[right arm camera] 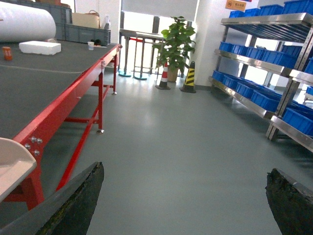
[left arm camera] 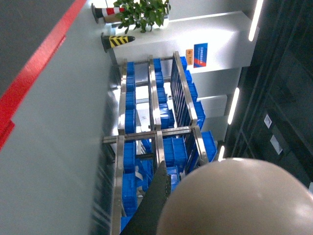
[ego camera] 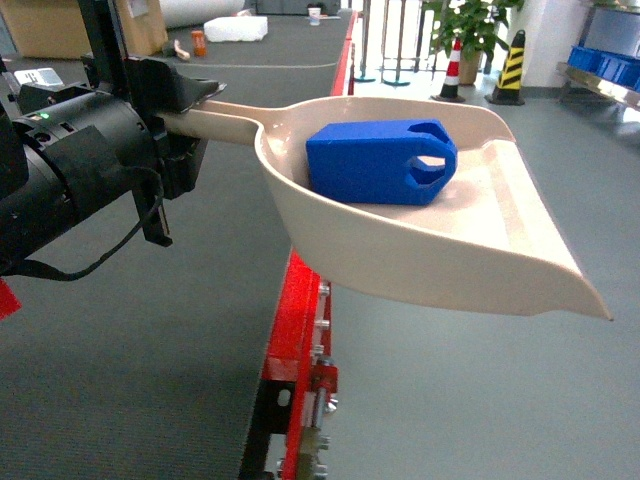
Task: Place part in tray to right shelf
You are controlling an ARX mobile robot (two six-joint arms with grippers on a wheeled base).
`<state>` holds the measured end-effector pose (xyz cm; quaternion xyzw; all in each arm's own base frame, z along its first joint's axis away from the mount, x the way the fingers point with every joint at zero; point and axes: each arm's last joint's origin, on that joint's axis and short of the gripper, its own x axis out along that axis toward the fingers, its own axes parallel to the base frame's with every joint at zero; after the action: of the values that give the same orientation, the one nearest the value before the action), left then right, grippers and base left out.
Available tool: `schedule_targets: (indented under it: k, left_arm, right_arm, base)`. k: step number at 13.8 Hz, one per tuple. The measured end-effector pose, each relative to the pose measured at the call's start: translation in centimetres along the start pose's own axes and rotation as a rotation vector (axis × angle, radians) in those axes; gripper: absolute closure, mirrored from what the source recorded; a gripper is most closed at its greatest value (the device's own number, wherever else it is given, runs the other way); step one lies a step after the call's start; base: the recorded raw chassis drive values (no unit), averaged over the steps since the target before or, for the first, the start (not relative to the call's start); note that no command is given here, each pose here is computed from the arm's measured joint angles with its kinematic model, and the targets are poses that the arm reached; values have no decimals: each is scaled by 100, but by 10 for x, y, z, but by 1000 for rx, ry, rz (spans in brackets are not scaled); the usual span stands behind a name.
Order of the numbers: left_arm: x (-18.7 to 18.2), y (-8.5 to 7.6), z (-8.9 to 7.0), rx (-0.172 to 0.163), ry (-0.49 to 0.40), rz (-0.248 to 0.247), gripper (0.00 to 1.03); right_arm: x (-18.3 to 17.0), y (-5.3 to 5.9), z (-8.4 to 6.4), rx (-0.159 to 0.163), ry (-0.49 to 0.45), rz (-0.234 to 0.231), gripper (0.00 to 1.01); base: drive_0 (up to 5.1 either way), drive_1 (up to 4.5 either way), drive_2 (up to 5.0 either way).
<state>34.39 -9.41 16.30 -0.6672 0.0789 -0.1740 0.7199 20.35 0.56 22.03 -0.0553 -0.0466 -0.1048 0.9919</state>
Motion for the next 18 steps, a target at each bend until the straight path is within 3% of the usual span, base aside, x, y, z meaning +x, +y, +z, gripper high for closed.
schedule_targets:
  k: [18]
  left_arm:
    - [0,0,0,-1,1,1,90]
  right_arm:
    - [0,0,0,0,0,0,3]
  base:
    - [501,-240,-240]
